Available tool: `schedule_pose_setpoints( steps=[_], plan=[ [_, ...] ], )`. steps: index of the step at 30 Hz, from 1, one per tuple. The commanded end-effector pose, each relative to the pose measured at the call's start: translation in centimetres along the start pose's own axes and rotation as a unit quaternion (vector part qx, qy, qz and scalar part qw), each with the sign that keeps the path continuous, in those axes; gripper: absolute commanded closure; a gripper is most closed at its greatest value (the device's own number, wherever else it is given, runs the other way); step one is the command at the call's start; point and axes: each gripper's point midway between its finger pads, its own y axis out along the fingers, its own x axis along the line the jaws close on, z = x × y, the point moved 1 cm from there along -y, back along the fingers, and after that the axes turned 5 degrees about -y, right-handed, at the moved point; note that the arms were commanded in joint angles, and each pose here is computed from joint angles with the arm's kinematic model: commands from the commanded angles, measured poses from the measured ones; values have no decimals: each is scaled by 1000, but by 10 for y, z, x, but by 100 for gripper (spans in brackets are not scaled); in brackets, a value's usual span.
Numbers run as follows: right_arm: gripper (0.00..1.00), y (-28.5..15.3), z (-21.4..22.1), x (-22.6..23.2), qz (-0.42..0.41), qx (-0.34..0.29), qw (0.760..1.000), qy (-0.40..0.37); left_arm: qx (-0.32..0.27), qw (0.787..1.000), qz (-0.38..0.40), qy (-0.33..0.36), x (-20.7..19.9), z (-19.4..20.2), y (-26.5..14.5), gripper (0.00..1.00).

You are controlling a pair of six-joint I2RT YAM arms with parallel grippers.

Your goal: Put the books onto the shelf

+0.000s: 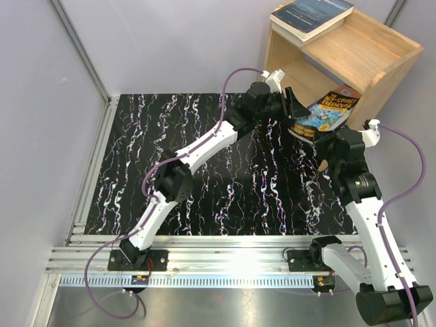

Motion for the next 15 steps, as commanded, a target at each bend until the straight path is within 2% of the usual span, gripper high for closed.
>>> schedule_pose_setpoints(
  steps=[1, 3, 4, 5, 10, 15],
  plan=[
    [100, 7, -10, -8, 14, -27, 999, 21, -31, 997, 64, 28, -35, -26, -3, 41],
    [100, 9, -9, -12, 20, -29, 999, 36, -22, 997, 63, 32, -26, -22, -1, 31],
    [100, 11, -7, -13, 21, -28, 999, 40, -17, 998, 60, 32, -22, -20, -1, 12],
    [100, 13, -6, -15, 25, -29, 998, 45, -14, 998, 60, 35, -22, -18, -1, 1],
    [100, 18, -4, -17, 28, -35, 996, 82, -14, 999, 25, 44, -7, -22, -21, 1],
    [100, 15, -14, -13, 16, -61, 990, 127, -24, 998, -31, 58, 12, -28, -66, 1]
  ],
)
